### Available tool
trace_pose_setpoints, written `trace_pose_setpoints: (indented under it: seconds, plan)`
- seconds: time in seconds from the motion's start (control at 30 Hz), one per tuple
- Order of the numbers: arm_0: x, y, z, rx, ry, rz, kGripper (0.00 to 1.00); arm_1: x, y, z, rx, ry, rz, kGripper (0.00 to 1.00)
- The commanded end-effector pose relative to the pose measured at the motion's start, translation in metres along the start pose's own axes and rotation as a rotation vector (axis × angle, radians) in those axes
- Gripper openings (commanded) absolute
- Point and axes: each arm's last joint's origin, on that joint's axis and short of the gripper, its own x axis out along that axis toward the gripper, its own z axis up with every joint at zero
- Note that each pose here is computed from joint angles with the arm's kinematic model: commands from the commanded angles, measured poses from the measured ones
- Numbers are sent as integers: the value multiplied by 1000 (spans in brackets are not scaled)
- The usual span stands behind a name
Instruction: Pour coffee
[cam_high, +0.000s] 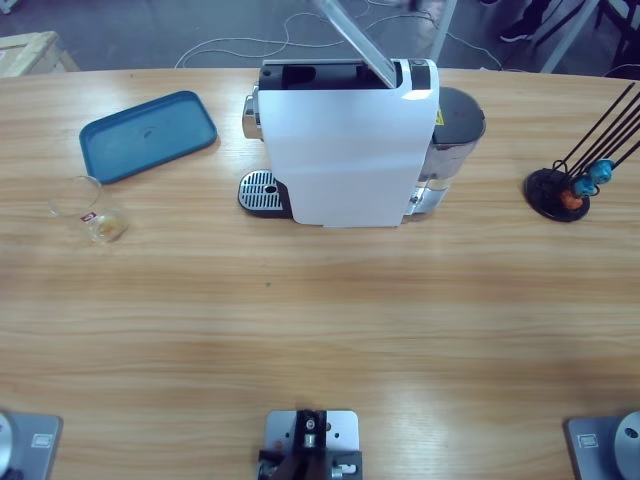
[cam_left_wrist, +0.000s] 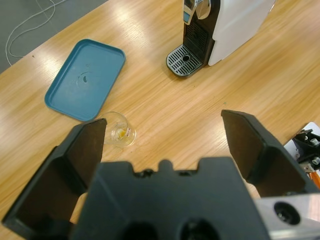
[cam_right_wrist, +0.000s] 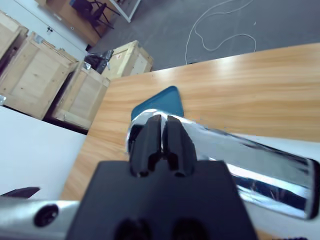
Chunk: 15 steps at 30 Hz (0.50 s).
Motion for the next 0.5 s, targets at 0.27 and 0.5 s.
trace_pose_setpoints:
  seconds: [0.27, 0.5]
  plan:
    - [6, -2, -12, 16, 56, -21, 991, 88, -66, -130, -34, 376, -200, 0]
    - [11, -2, -11, 3, 79, -13, 991, 96, -83, -154, -5, 464, -260, 0]
